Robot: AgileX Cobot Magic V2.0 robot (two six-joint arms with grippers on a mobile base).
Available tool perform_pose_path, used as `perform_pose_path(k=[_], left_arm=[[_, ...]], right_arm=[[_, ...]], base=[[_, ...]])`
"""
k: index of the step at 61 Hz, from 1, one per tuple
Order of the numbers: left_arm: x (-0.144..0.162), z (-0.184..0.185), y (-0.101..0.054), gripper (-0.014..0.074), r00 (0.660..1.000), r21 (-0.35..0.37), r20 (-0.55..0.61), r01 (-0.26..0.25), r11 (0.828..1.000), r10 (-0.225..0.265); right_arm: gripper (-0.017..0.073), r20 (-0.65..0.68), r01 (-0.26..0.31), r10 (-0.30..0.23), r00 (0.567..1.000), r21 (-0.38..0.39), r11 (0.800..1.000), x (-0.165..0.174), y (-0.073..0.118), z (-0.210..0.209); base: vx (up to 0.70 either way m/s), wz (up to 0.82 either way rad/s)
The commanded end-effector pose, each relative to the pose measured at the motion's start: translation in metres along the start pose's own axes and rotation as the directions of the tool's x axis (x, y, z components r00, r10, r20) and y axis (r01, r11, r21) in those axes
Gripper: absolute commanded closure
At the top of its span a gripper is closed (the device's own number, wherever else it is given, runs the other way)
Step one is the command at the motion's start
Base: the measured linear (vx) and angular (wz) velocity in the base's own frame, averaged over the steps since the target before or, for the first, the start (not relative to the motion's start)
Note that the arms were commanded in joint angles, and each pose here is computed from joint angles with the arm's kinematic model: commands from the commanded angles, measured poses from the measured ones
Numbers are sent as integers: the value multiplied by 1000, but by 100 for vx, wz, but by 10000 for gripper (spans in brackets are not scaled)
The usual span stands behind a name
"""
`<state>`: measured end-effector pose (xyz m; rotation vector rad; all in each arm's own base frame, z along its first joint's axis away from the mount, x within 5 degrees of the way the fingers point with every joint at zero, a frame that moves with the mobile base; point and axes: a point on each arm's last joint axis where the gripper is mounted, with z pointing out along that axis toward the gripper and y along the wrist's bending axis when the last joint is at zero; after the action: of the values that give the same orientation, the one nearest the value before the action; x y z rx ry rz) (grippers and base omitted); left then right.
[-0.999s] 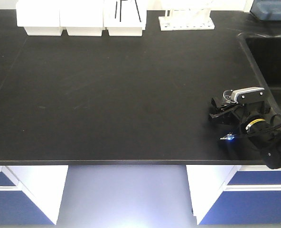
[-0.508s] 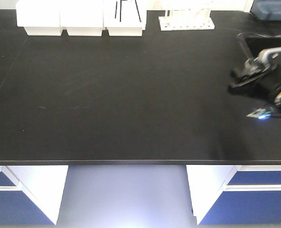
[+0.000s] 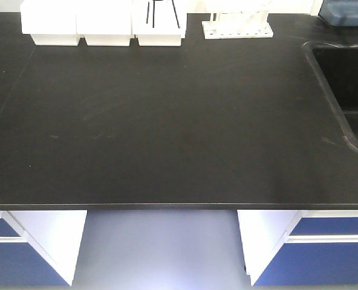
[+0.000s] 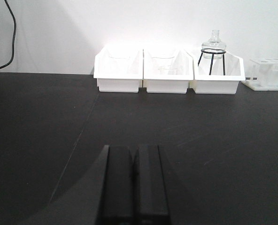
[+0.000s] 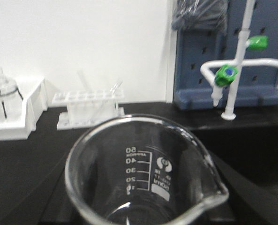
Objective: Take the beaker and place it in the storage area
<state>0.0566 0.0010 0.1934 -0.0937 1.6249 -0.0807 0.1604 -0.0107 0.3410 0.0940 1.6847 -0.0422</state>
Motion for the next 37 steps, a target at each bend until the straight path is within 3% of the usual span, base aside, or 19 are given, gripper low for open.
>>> perform_pose_path(k=[1,37], left_arm=[[-1,0,-2,602,997,29,72,10,1000,-12],[-1,0,-2,602,997,29,72,10,1000,-12]], right_arm=[[563,108,15,-12,994,-24,1000,-18,2,-13],[563,124,13,-11,992,-22,1000,-20,2,-17]], base=[[0,0],[0,0]])
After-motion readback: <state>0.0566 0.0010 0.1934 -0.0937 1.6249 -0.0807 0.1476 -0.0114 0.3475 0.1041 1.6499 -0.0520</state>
